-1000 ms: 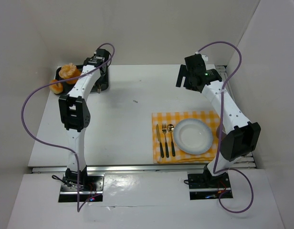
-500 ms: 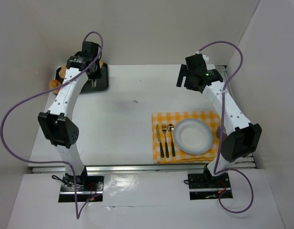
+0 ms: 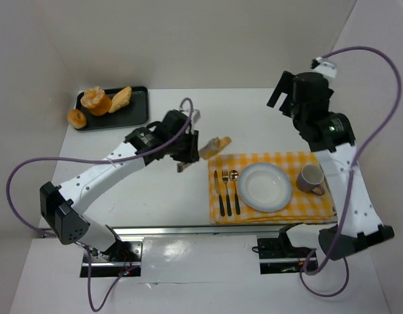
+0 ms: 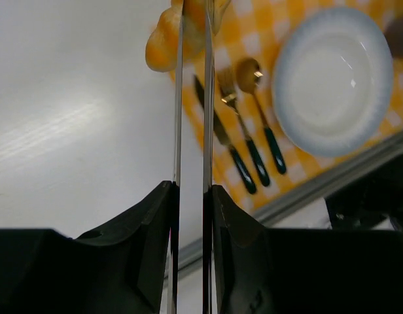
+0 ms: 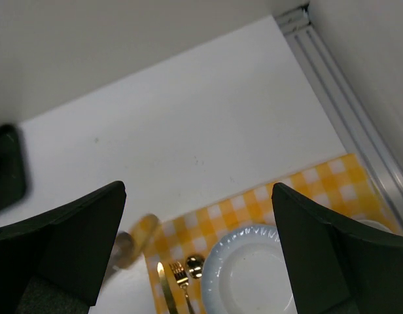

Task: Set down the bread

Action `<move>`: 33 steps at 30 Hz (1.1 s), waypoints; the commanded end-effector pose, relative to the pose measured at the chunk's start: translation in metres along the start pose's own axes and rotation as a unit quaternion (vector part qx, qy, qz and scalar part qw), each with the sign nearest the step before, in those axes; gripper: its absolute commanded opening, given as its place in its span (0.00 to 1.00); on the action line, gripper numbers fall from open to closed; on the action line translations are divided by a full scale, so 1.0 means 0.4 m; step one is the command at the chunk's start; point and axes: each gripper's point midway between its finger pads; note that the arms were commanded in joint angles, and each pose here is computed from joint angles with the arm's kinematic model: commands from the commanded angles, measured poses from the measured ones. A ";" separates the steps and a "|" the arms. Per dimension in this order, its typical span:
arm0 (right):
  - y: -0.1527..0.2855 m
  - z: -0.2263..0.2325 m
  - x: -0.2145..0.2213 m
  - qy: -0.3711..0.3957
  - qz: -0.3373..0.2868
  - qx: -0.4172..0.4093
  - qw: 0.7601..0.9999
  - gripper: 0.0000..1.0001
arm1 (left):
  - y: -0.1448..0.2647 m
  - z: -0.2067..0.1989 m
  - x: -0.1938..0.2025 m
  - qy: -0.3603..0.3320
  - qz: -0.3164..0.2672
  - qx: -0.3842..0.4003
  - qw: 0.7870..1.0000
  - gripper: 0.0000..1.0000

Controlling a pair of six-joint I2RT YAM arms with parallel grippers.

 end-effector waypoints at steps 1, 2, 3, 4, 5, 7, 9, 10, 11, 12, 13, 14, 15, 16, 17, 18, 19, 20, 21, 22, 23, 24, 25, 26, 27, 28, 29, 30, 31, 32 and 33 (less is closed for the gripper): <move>0.128 -0.023 -0.162 -0.054 -0.108 -0.021 0.992 1.00 | 0.012 -0.164 -0.024 0.004 -0.039 0.085 0.996 0.00; 0.166 -0.035 -0.189 -0.060 -0.126 -0.027 0.990 1.00 | 0.017 -0.223 -0.011 -0.011 -0.040 0.104 0.994 0.00; 0.185 -0.035 -0.206 -0.068 -0.137 -0.034 0.988 1.00 | 0.022 -0.258 -0.013 -0.019 -0.044 0.118 0.992 0.00; 0.195 -0.043 -0.213 -0.071 -0.143 -0.033 0.987 1.00 | 0.004 -0.283 -0.001 -0.029 -0.036 0.119 0.992 0.00; 0.213 -0.049 -0.227 -0.077 -0.153 -0.034 0.985 1.00 | 0.016 -0.331 -0.005 -0.046 -0.043 0.132 0.989 0.00; 0.230 -0.062 -0.231 -0.078 -0.156 -0.030 0.984 1.00 | -0.008 -0.387 0.019 -0.072 -0.034 0.135 0.988 0.00; 0.229 -0.066 -0.223 -0.074 -0.150 -0.027 0.985 1.00 | -0.015 -0.422 0.012 -0.083 -0.036 0.144 0.985 0.00; 0.233 -0.069 -0.224 -0.073 -0.149 -0.026 0.986 1.00 | -0.024 -0.434 0.017 -0.092 -0.033 0.146 0.984 0.00; 0.233 -0.069 -0.224 -0.073 -0.149 -0.026 0.986 1.00 | -0.051 -0.455 0.042 -0.105 -0.016 0.152 0.983 0.00; 0.233 -0.069 -0.224 -0.073 -0.149 -0.026 0.986 1.00 | -0.055 -0.467 0.028 -0.104 -0.021 0.154 0.982 0.00; 0.233 -0.076 -0.221 -0.072 -0.149 -0.019 0.986 1.00 | -0.057 -0.488 0.042 -0.115 -0.015 0.164 0.980 0.00; 0.242 -0.079 -0.225 -0.074 -0.152 -0.021 0.985 1.00 | -0.075 -0.488 0.053 -0.116 -0.007 0.160 0.980 0.00; 0.242 -0.079 -0.225 -0.074 -0.152 -0.021 0.985 1.00 | -0.088 -0.506 0.068 -0.122 0.000 0.163 0.979 0.00; 0.242 -0.079 -0.225 -0.074 -0.152 -0.021 0.985 1.00 | -0.095 -0.517 0.086 -0.128 0.007 0.164 0.978 0.00; 0.242 -0.079 -0.225 -0.074 -0.152 -0.021 0.985 1.00 | -0.105 -0.524 0.081 -0.131 0.001 0.167 0.977 0.00; 0.242 -0.079 -0.225 -0.074 -0.152 -0.021 0.985 1.00 | -0.102 -0.543 0.090 -0.135 0.006 0.179 0.974 0.00; 0.242 -0.079 -0.225 -0.074 -0.152 -0.021 0.985 1.00 | -0.110 -0.546 0.099 -0.140 0.012 0.183 0.973 0.00; 0.242 -0.079 -0.225 -0.074 -0.152 -0.021 0.985 1.00 | -0.123 -0.555 0.104 -0.141 0.014 0.189 0.972 0.03; 0.236 -0.080 -0.218 -0.072 -0.149 -0.019 0.986 1.00 | -0.112 -0.568 0.104 -0.145 0.017 0.205 0.968 0.13; 0.236 -0.080 -0.218 -0.072 -0.149 -0.019 0.986 1.00 | -0.114 -0.577 0.103 -0.151 0.018 0.212 0.965 0.25; 0.236 -0.080 -0.218 -0.072 -0.149 -0.019 0.986 1.00 | -0.111 -0.578 0.111 -0.152 0.025 0.216 0.964 0.30; 0.236 -0.080 -0.218 -0.072 -0.149 -0.019 0.986 1.00 | -0.106 -0.581 0.102 -0.156 0.019 0.218 0.963 0.41; 0.228 -0.074 -0.219 -0.072 -0.149 -0.019 0.986 1.00 | -0.090 -0.583 0.102 -0.156 0.021 0.226 0.961 0.48; 0.228 -0.074 -0.219 -0.072 -0.149 -0.019 0.986 1.00 | -0.079 -0.586 0.098 -0.160 0.018 0.232 0.959 0.52; 0.222 -0.072 -0.216 -0.071 -0.148 -0.019 0.986 1.00 | -0.051 -0.587 0.080 -0.159 0.009 0.236 0.959 0.56; 0.222 -0.070 -0.214 -0.066 -0.146 -0.022 0.987 1.00 | -0.035 -0.586 0.070 -0.165 0.003 0.239 0.957 0.59; 0.222 -0.067 -0.220 -0.069 -0.150 -0.024 0.986 1.00 | -0.023 -0.587 0.064 -0.164 -0.002 0.241 0.957 0.59; 0.222 -0.067 -0.220 -0.069 -0.150 -0.024 0.986 1.00 | -0.012 -0.582 0.064 -0.164 0.000 0.240 0.957 0.59; 0.212 -0.059 -0.214 -0.066 -0.144 -0.026 0.987 1.00 | 0.015 -0.585 0.043 -0.168 -0.015 0.247 0.954 0.59; 0.207 -0.058 -0.211 -0.066 -0.144 -0.026 0.987 1.00 | 0.023 -0.576 0.040 -0.168 -0.017 0.241 0.956 0.59; 0.207 -0.058 -0.211 -0.066 -0.144 -0.026 0.987 1.00 | 0.028 -0.572 0.041 -0.174 -0.015 0.239 0.955 0.59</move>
Point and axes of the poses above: each gripper's point midway between its finger pads, its own y axis back along the fingers, its own z axis along the line the jaws close on, x = y × z, and after that the axes turned 8 degrees about -y, right-handed
